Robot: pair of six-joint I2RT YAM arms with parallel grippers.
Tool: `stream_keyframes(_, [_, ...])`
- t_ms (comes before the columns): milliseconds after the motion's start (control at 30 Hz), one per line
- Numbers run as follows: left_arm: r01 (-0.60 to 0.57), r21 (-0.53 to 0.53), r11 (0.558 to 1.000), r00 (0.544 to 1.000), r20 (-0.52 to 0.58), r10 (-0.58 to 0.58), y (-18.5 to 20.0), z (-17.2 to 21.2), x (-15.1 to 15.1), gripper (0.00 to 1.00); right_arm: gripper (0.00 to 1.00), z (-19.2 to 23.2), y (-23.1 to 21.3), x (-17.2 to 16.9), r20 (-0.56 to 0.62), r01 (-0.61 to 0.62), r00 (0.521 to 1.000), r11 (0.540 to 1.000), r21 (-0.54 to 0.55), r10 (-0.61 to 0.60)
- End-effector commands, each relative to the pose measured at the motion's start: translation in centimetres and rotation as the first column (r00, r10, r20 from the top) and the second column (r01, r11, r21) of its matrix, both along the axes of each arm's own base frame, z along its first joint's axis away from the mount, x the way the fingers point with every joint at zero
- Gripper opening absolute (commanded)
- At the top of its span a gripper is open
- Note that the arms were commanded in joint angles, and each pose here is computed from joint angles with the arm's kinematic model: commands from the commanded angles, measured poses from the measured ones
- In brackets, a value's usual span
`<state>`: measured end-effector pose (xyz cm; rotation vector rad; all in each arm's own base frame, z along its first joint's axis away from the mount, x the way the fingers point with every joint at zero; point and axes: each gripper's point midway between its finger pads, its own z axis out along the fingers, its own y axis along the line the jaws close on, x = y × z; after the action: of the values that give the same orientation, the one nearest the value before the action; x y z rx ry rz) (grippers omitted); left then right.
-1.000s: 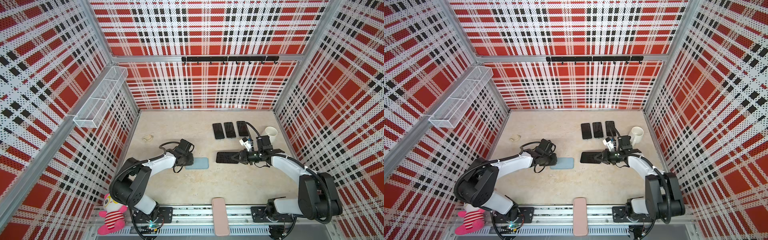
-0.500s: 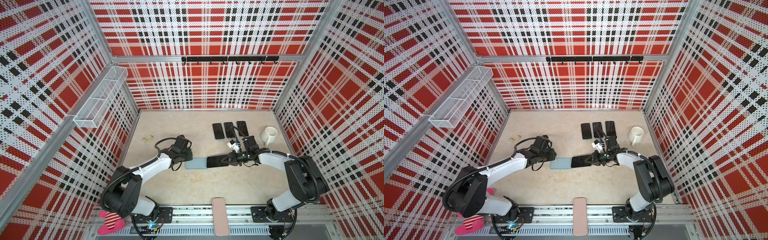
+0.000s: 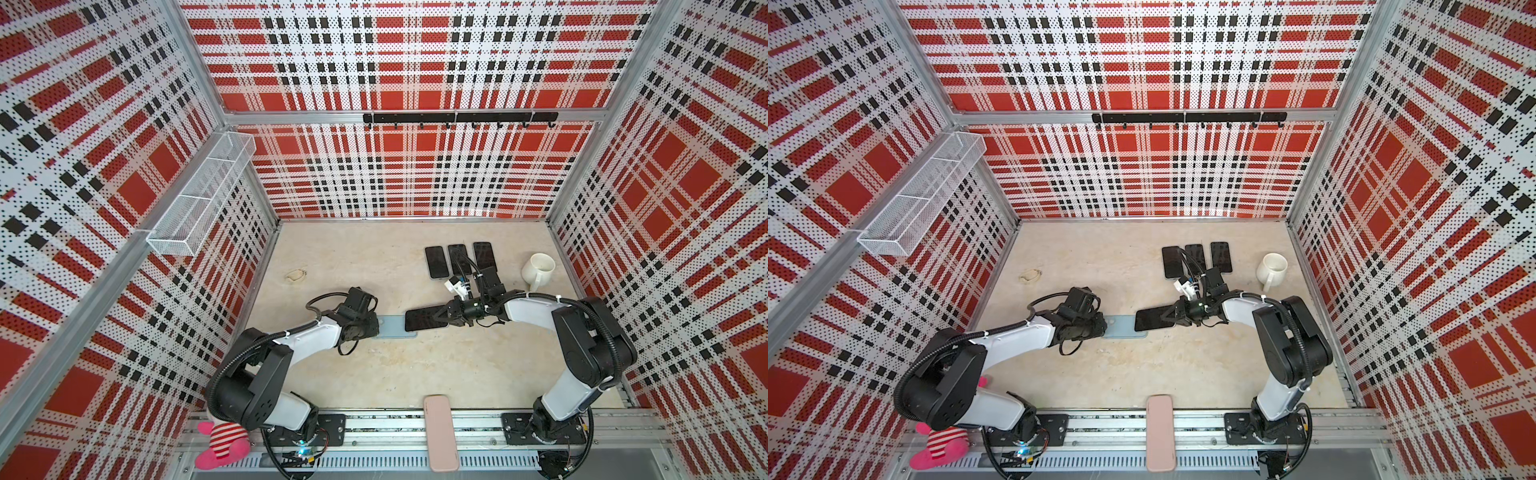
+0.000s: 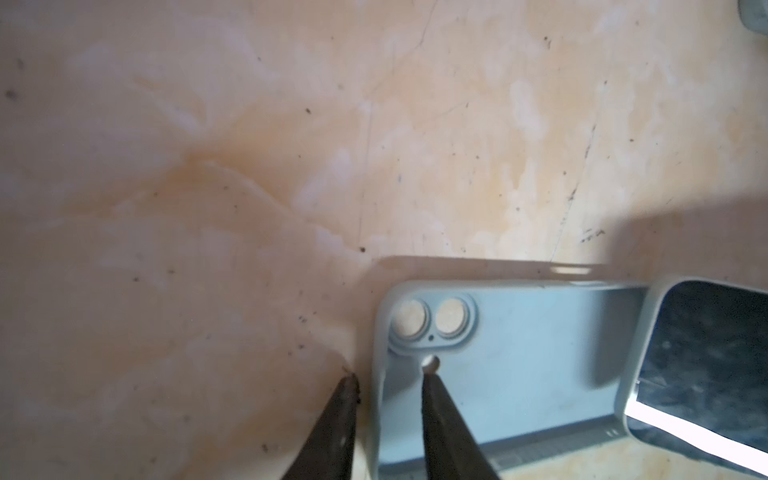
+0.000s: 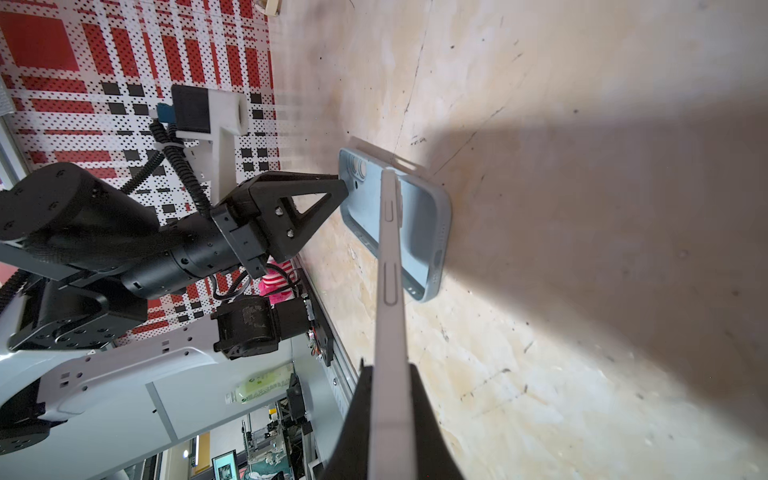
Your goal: Put the phone into the phone case
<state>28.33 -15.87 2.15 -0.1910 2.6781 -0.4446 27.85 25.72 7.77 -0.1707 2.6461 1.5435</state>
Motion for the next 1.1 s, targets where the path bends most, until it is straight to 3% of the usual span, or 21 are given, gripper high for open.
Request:
stream_keyframes(0, [-0.006,-0.047,0.999,1.000,0.001,0.006,-1.1,0.1,0.3,0.26,0.00,-0.3,0.0,0.1,0.012,-0.023,1.000,1.000,-0.004,0.023])
stream_keyframes(367, [-0.041,-0.132,0.990,0.999,0.029,0.045,-3.8,0.6,0.4,0.21,0.00,-1.8,-2.0,0.3,-0.007,-0.022,1.000,0.995,-0.101,0.021])
stream_keyframes(433, [-0.038,-0.129,0.991,0.998,0.043,0.043,-4.1,0.8,0.5,0.24,0.00,-2.1,-2.0,0.3,-0.015,-0.024,1.000,0.995,-0.101,0.023])
stream_keyframes(633, [-0.016,-0.123,0.992,0.996,0.081,0.026,-4.5,1.0,1.4,0.49,0.00,-2.3,-1.9,0.3,-0.033,-0.035,0.999,0.994,-0.101,0.032])
stream_keyframes(1067, [0.075,-0.097,0.993,0.997,0.033,-0.072,-7.2,-0.5,2.2,0.49,0.00,-3.1,-2.6,-1.3,-0.101,-0.030,0.995,0.988,-0.152,0.015])
